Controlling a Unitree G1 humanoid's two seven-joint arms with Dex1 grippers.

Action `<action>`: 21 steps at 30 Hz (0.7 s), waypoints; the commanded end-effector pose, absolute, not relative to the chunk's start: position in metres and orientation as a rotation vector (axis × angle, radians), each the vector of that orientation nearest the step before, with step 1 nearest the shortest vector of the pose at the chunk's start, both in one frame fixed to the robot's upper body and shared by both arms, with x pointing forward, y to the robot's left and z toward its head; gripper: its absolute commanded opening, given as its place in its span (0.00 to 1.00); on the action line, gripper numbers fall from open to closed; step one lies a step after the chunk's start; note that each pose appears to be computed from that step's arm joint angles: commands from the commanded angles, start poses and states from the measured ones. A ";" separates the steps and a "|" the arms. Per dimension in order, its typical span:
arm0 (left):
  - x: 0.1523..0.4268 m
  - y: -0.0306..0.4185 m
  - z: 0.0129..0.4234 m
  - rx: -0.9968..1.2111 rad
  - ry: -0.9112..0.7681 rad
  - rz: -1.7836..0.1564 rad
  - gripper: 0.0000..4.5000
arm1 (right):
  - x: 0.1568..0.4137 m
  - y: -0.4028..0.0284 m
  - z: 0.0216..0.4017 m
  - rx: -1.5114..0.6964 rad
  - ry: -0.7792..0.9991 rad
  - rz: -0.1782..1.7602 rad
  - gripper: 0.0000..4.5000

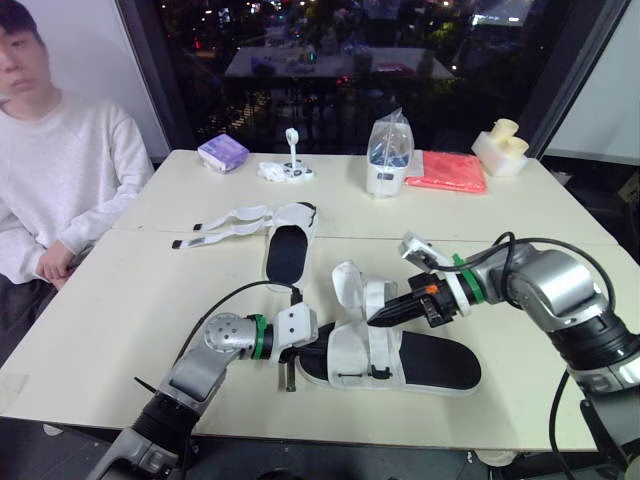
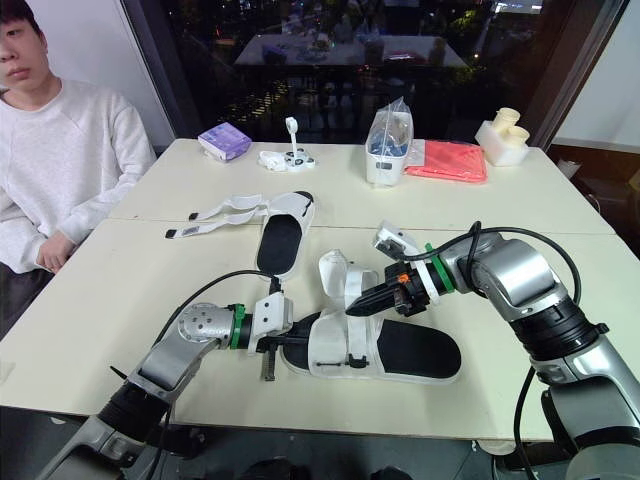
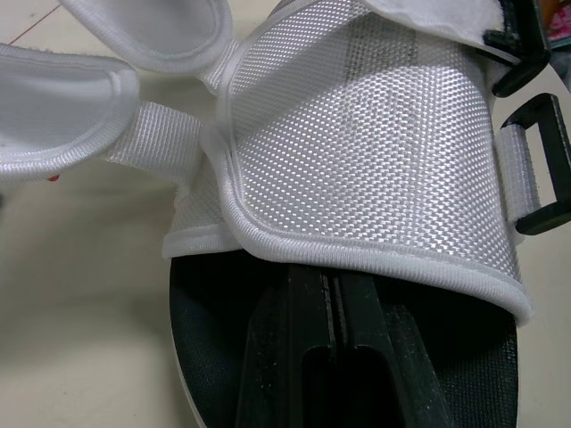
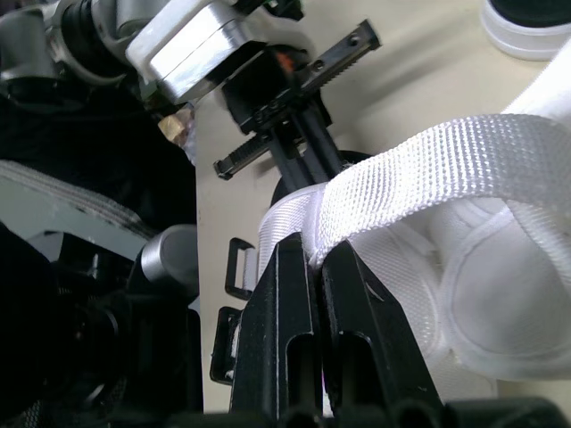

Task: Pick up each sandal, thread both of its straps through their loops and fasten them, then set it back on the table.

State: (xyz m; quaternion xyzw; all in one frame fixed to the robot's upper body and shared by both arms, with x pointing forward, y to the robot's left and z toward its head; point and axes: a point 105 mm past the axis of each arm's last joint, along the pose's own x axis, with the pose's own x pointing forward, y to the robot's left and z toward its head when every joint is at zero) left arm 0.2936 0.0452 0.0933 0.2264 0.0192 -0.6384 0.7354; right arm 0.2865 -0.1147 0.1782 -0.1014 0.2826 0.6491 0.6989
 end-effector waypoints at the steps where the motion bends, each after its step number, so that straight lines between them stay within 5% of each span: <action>1: 0.291 0.044 0.082 0.500 0.090 -1.411 0.00 | 0.276 -0.115 0.181 -0.258 0.613 1.473 0.01; 9: 0.289 0.043 0.080 0.491 0.093 -1.416 0.00 | 0.263 -0.113 0.164 -0.237 0.636 1.460 0.01; 12: 0.288 0.042 0.080 0.490 0.094 -1.419 0.00 | 0.259 -0.115 0.164 -0.241 0.642 1.461 0.21; 19: 0.286 0.040 0.078 0.485 0.096 -1.425 0.00 | 0.244 -0.131 0.177 -0.274 0.648 1.419 0.99; 21: 0.286 0.039 0.077 0.484 0.096 -1.427 0.00 | 0.235 -0.139 0.183 -0.242 0.669 1.400 1.00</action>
